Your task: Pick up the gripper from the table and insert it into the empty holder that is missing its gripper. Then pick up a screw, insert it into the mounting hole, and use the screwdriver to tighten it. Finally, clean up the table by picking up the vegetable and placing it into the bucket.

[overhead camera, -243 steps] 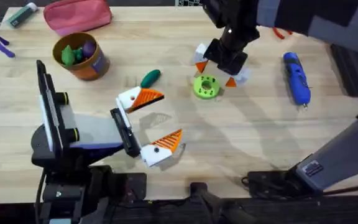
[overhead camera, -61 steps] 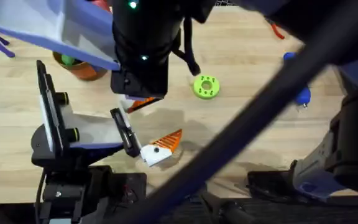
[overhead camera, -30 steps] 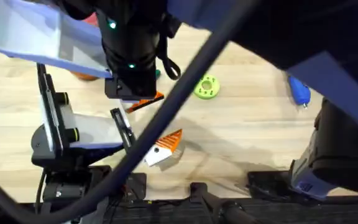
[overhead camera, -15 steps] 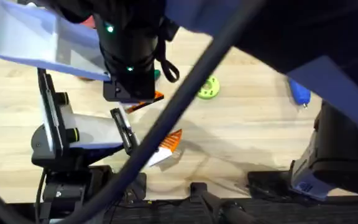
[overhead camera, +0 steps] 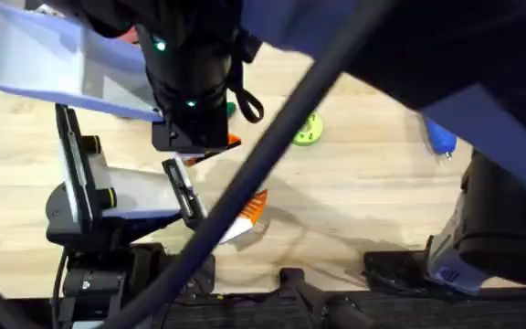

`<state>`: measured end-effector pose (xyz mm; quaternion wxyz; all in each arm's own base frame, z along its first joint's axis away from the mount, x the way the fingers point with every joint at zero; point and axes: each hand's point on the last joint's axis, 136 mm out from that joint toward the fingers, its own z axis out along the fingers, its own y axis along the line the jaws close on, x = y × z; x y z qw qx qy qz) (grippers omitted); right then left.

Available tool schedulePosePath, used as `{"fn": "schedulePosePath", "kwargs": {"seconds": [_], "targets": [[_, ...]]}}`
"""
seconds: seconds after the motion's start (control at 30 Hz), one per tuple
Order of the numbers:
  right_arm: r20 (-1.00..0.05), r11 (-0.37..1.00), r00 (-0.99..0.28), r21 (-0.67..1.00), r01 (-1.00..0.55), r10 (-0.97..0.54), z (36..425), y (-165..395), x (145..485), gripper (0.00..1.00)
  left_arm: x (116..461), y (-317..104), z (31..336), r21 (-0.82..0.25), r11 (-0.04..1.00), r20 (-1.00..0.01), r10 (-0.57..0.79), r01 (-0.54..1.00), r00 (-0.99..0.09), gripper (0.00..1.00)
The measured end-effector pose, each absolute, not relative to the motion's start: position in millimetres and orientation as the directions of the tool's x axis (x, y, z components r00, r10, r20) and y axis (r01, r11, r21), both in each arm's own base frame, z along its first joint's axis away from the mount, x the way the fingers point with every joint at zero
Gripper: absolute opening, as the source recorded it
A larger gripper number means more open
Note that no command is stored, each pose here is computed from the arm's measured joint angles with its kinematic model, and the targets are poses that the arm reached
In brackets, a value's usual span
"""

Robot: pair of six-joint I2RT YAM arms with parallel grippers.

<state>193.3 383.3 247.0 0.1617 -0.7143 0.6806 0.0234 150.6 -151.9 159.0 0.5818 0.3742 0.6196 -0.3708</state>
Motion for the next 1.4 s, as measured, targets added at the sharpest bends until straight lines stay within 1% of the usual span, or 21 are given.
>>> {"fn": "schedulePosePath", "kwargs": {"seconds": [0.17, 0.3, 0.93, 1.4], "targets": [[-0.245, -0.023, 0.072, -0.195, -0.981, -0.967, 246, 381, 192, 0.006, 151, -152, 159, -0.024, 0.445, -0.999, 0.032, 0.895, -0.043, 0.987], [-0.266, -0.019, 0.074, -0.205, -0.978, -0.961, 248, 386, 195, 0.006, 151, -152, 159, -0.024, 0.445, -0.999, 0.032, 0.895, -0.042, 0.987], [-0.254, -0.021, 0.073, -0.199, -0.98, -0.965, 246, 385, 194, 0.006, 151, -152, 159, -0.023, 0.445, -0.999, 0.032, 0.895, -0.042, 0.987], [-0.23, -0.026, 0.07, -0.187, -0.982, -0.971, 234, 388, 195, 0.006, 151, -152, 159, -0.024, 0.445, -0.999, 0.032, 0.895, -0.043, 0.986]]}}
